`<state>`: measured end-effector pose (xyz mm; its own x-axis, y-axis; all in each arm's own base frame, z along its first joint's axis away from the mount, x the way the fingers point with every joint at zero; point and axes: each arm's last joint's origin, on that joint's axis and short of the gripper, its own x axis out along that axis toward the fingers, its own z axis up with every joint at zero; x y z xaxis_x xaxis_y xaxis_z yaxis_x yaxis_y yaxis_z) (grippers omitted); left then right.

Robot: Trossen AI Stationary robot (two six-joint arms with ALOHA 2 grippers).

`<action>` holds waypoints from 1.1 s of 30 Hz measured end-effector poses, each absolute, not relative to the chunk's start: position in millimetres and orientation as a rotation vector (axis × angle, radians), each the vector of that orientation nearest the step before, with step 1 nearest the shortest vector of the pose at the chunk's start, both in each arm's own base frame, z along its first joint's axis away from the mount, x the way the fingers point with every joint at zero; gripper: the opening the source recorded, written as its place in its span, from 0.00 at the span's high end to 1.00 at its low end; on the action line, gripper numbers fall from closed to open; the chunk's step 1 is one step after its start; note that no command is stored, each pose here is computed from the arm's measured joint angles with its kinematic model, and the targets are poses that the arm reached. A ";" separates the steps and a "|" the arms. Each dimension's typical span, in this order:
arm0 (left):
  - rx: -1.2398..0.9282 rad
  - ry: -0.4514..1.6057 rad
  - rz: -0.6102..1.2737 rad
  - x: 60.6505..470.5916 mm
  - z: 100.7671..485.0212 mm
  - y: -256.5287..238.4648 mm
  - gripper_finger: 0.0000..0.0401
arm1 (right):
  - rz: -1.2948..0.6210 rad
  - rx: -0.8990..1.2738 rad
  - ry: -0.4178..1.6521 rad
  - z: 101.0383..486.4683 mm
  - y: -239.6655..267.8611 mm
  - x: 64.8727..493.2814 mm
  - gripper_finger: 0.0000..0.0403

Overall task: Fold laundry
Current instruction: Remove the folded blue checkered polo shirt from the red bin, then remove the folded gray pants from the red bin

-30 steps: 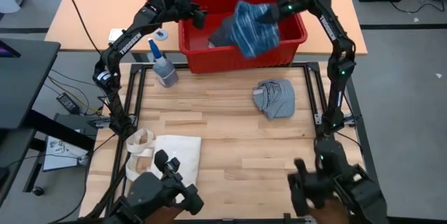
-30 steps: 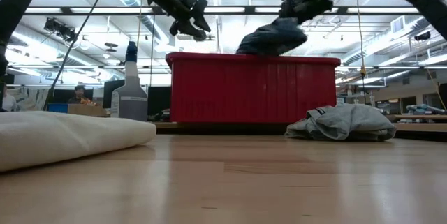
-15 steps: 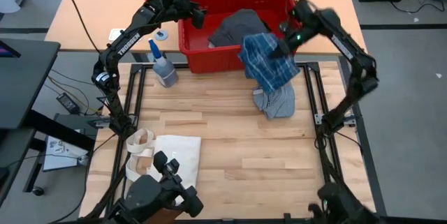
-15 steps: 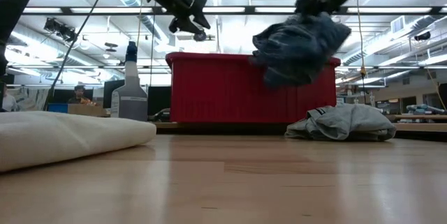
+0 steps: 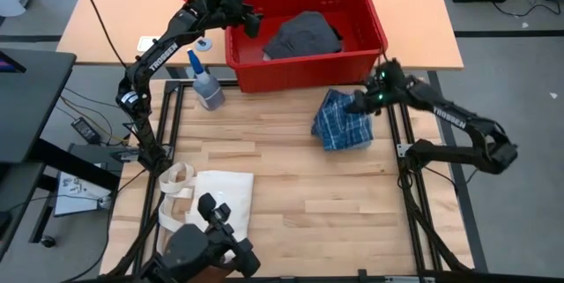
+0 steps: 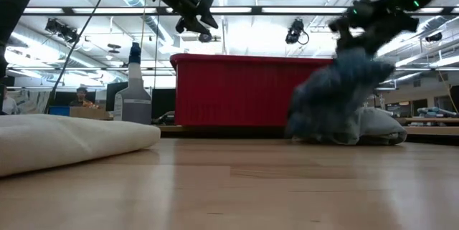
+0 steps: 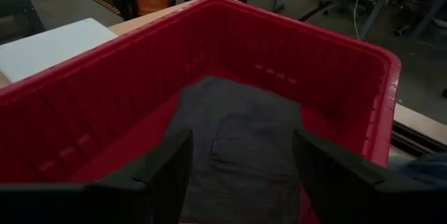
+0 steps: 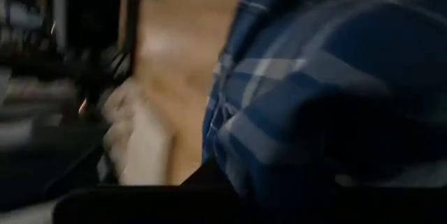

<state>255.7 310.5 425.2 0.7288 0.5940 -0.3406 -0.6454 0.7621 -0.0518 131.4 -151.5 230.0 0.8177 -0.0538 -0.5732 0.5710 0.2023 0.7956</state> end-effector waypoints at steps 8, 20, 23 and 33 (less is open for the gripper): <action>-0.144 0.327 0.670 259.2 424.8 307.7 0.37 | -0.603 1.364 0.493 168.3 -139.9 115.9 0.60; -0.150 0.328 0.640 259.3 424.4 307.1 0.37 | -0.944 1.321 0.690 225.1 -146.2 108.3 0.30; -0.150 0.328 0.640 259.4 424.3 307.2 0.37 | -1.081 1.186 0.745 258.4 -148.2 103.9 0.32; -0.137 0.248 0.572 290.5 413.2 310.8 0.37 | -1.047 0.798 0.296 374.0 -185.9 125.0 0.33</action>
